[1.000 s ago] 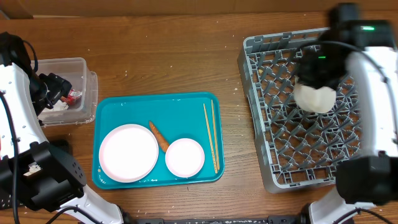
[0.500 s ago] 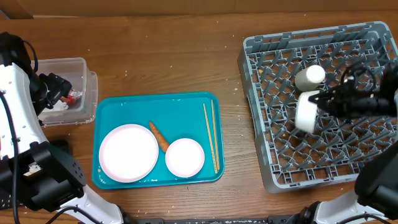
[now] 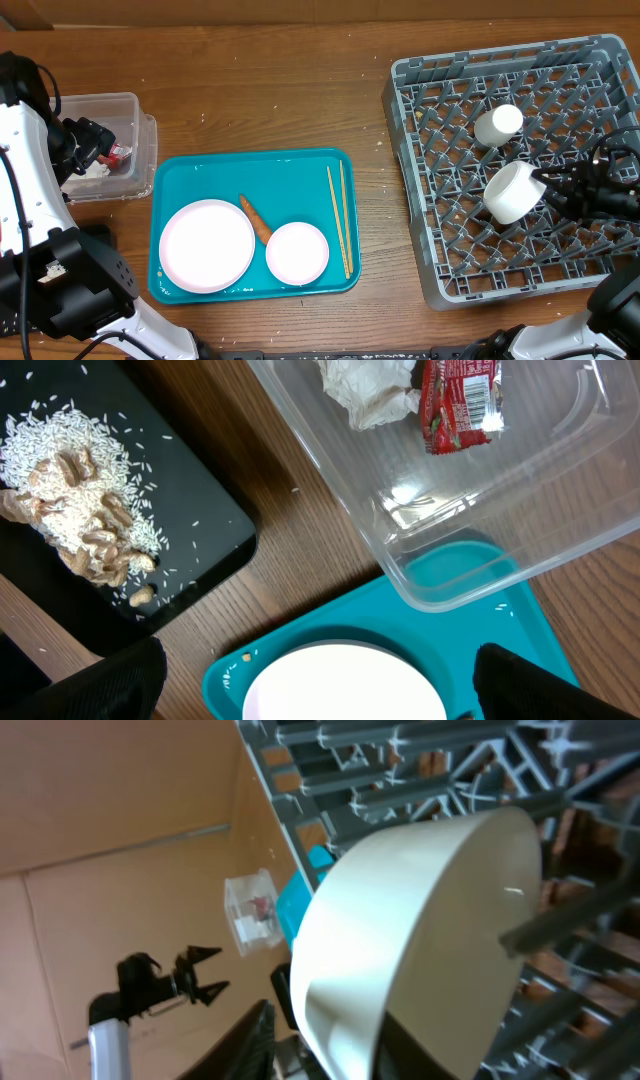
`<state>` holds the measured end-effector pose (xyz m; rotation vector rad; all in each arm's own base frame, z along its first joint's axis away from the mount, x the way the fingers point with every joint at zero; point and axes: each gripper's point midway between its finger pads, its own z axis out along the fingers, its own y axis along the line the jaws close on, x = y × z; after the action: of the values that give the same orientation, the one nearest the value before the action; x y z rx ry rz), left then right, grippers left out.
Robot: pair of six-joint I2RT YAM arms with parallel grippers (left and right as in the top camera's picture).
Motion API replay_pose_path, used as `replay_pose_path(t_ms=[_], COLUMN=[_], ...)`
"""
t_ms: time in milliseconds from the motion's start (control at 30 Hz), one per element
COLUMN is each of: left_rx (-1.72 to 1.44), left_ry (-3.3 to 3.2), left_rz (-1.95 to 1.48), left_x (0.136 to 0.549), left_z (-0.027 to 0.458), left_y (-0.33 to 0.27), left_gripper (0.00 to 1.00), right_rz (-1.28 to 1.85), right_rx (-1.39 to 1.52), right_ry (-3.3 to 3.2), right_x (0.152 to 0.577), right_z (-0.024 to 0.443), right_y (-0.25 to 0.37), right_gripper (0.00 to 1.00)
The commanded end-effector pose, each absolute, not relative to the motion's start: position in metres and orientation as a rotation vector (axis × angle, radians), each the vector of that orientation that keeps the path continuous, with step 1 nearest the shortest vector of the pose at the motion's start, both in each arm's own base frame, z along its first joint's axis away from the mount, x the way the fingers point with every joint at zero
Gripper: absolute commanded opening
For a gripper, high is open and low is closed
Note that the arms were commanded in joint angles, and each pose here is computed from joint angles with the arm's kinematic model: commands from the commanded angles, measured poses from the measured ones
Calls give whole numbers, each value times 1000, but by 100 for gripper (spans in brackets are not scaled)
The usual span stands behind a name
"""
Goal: Sort waste into correct bins and load items into the dishwasher
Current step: 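Move the right gripper to the pink-rimmed small plate and grasp it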
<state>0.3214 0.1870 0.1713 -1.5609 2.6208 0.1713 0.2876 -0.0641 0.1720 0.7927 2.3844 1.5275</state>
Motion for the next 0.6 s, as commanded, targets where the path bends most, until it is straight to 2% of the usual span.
replay_pose_path(t_ms=[0, 100, 233, 267, 333, 367, 500, 567], left_rx=[-1563, -1563, -1562, -1562, -1562, -1562, -1562, -1563], left_ry=[2598, 2598, 2598, 2598, 2598, 2598, 2598, 2598], left_rz=[187, 187, 187, 187, 187, 187, 187, 187], left_x=[324, 324, 324, 324, 324, 324, 324, 324], left_z=[176, 176, 176, 176, 176, 176, 176, 176], left_y=[190, 190, 190, 190, 190, 190, 190, 190], left_gripper=[100, 100, 100, 100, 100, 100, 100, 100], right_rz=[1396, 1196, 667, 520, 436, 420, 538, 798], right_rx=[844, 985, 1227, 1256, 1216, 1153, 875, 616], right_ry=[2484, 2594, 2677, 2648, 2586, 2548, 2534, 2525], right_x=[282, 276, 263, 261, 264, 268, 281, 292], right_z=[181, 191, 213, 230, 258, 278, 313, 335], right_y=[-82, -106, -154, -163, -161, -150, -87, -20], right_gripper=[40, 45, 54, 61, 74, 99, 100, 100])
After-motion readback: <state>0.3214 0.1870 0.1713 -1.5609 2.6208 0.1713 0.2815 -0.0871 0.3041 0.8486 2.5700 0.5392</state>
